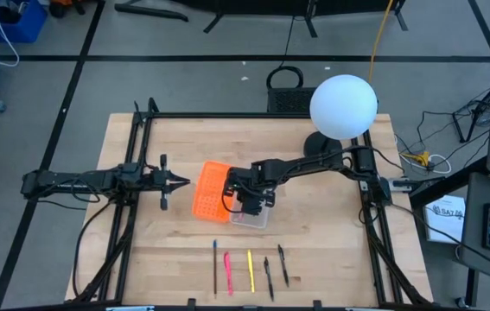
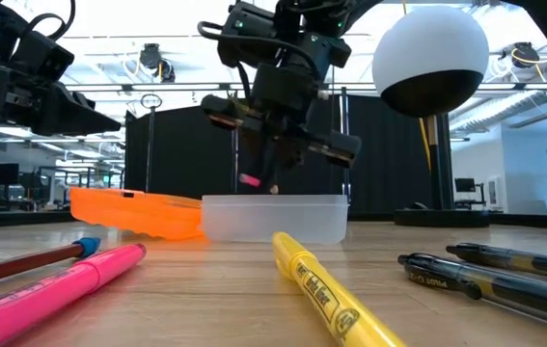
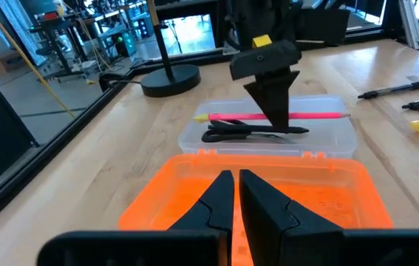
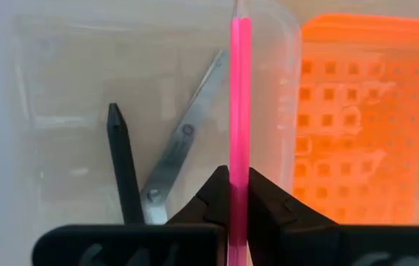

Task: Pick & place school supplies into a supply box
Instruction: Put the pink pencil into the supply box

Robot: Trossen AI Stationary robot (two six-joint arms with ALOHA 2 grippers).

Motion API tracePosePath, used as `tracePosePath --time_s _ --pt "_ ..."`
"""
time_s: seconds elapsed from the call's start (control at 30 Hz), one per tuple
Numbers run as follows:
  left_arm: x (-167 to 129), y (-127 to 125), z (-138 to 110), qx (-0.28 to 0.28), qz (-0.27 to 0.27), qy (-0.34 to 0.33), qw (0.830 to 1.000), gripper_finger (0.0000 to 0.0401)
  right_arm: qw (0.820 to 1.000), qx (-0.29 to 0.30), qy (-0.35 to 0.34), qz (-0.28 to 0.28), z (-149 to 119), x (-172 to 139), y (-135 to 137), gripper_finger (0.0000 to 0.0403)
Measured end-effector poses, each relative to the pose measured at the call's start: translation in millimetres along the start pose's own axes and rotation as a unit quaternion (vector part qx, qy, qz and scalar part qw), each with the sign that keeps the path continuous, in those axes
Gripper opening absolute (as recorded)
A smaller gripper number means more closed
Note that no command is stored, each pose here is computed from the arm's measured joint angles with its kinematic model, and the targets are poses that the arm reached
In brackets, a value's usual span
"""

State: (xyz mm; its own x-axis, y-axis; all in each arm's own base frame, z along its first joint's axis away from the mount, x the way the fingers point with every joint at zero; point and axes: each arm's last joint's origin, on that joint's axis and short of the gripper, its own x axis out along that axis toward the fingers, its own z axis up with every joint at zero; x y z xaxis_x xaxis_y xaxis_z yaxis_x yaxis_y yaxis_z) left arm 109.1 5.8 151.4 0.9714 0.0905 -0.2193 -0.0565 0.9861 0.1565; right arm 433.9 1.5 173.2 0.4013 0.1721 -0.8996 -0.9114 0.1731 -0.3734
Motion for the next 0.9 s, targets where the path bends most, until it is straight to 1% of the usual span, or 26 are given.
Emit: tracePosePath --time_s 0.23,0.57,0.8,0.9 --pt "0.0 0.0 -0.1 -0.001 0.0 0.0 1.0 0.0031 1.0 0.001 -0.007 -0.007 -4.4 10.4 7.3 0.0012" --pt "0.0 0.0 -0.1 -0.001 0.0 0.0 1.0 0.0031 1.0 0.02 -0.003 -0.005 -14.5 21.1 18.6 0.0012" --pt "0.0 0.0 -0.2 -0.001 0.0 0.001 1.0 0.0031 1.0 0.016 -0.005 -0.017 -16.3 27.2 22.9 0.0012" --pt "0.0 0.0 -0.2 -0.001 0.0 0.001 1.0 0.0031 1.0 0.015 -0.005 -0.02 -16.2 27.4 22.7 0.0027"
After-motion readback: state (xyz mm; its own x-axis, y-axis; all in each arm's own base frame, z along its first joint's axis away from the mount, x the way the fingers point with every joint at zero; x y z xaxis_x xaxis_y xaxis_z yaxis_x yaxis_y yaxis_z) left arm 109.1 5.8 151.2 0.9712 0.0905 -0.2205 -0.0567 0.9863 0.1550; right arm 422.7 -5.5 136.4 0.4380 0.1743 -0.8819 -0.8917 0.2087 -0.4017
